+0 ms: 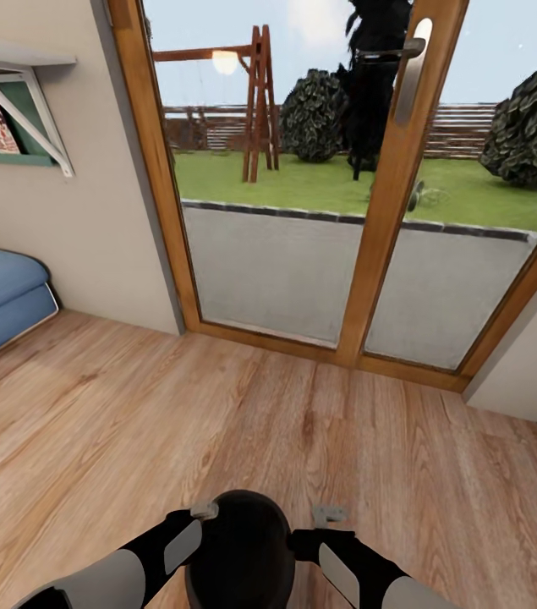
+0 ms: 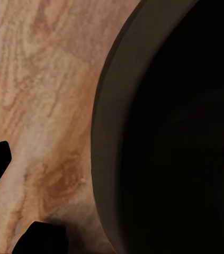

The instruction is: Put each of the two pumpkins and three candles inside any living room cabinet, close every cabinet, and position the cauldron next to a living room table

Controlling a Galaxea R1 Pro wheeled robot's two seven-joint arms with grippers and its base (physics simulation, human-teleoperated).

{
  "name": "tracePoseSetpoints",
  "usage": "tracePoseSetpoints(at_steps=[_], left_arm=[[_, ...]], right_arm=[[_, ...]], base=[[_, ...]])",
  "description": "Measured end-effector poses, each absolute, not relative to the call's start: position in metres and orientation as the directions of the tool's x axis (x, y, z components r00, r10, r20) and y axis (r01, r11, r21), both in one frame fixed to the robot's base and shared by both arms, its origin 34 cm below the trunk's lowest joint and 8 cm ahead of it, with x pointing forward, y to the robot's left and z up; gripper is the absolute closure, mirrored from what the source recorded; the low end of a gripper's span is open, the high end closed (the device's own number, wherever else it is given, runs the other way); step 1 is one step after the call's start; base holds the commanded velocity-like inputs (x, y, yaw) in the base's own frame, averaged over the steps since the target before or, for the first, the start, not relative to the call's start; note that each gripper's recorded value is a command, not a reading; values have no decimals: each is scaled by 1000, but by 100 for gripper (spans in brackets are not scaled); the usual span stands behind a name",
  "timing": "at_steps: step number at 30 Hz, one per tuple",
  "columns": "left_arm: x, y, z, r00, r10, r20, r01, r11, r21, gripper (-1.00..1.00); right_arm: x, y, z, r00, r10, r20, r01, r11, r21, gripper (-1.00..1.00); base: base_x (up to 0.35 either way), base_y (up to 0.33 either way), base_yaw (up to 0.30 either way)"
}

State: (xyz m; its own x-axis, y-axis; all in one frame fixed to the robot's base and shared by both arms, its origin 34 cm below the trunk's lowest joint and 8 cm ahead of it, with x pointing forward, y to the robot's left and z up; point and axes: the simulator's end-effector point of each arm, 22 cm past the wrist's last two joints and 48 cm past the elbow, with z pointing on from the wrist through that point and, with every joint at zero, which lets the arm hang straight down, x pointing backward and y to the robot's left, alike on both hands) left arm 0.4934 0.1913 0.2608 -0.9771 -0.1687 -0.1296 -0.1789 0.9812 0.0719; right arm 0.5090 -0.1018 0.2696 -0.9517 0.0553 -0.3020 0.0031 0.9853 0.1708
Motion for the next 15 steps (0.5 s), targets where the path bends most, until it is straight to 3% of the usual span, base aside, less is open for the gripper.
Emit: tracePoseSetpoints(at_steps=[15], left_arm=[[487, 204, 230, -976, -173, -136, -185, 979, 86, -100]], right_arm=[[506, -102, 242, -948, 51, -314, -1, 987, 163, -100]], base=[[0, 0, 0]])
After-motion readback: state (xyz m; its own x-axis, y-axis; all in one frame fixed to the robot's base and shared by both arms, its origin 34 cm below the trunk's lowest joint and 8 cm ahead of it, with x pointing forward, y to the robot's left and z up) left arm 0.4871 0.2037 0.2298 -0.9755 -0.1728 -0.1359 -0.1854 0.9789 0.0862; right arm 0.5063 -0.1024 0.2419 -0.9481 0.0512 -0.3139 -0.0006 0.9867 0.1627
